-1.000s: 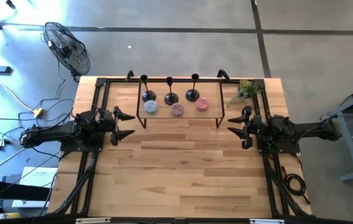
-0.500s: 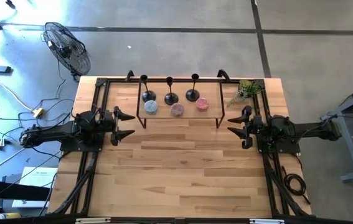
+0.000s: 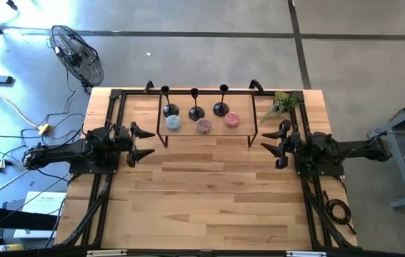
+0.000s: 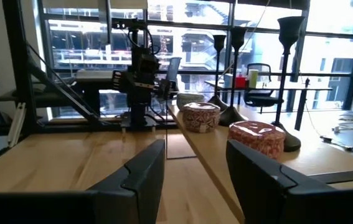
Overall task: Pick & Place candle stick holders
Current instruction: Return to Home Position
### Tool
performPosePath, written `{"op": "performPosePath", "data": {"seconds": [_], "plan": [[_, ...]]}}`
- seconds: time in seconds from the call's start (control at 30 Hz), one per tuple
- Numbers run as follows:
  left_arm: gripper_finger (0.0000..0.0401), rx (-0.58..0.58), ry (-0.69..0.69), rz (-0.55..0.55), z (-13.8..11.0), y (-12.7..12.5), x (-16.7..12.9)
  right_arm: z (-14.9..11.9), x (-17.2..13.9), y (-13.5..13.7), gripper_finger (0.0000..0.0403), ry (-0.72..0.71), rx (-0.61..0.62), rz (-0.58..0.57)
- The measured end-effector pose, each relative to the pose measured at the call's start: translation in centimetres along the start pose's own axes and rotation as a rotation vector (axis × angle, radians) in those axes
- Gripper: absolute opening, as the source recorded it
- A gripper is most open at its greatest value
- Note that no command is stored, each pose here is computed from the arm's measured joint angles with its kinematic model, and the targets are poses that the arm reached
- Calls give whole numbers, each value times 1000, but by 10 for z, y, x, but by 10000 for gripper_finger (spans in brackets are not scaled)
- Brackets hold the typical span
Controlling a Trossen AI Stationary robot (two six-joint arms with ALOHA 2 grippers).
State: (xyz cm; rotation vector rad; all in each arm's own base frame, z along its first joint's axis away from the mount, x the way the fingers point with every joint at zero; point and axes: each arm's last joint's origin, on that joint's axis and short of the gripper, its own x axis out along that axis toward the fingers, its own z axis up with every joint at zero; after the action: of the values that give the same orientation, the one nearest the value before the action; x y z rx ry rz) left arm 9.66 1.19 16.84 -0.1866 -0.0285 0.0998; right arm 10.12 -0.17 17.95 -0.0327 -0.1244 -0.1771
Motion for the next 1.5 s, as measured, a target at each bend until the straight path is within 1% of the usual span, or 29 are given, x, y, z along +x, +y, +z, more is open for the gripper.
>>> {"op": "performPosePath", "data": {"seconds": [0.17, 0.23, 0.47, 0.57, 0.63, 0.7, 0.8, 1.03, 1.3, 1.5], "plan": [[340, 0, 0, 0, 0, 0, 0, 1, 0, 0, 167, -8, -18, -10], [340, 0, 0, 0, 0, 0, 0, 1, 0, 0, 167, -12, -8, -10], [340, 0, 0, 0, 0, 0, 0, 2, 0, 0, 167, -22, 135, 10], [340, 0, 0, 0, 0, 0, 0, 5, 0, 0, 167, -50, 200, 11], [340, 0, 0, 0, 0, 0, 0, 8, 0, 0, 166, -81, 290, 8], [340, 0, 0, 0, 0, 0, 0, 10, -1, -2, 163, -107, 391, -28], [340, 0, 0, 0, 0, 0, 0, 10, -1, -3, 161, -116, 466, -66], [340, 0, 0, 0, 0, 0, 0, 10, -1, -3, 165, -116, 429, -80], [340, 0, 0, 0, 0, 0, 0, 10, -1, -3, 166, -116, 437, -76], [340, 0, 0, 0, 0, 0, 0, 14, -1, -5, 163, -163, 451, -117]]}}
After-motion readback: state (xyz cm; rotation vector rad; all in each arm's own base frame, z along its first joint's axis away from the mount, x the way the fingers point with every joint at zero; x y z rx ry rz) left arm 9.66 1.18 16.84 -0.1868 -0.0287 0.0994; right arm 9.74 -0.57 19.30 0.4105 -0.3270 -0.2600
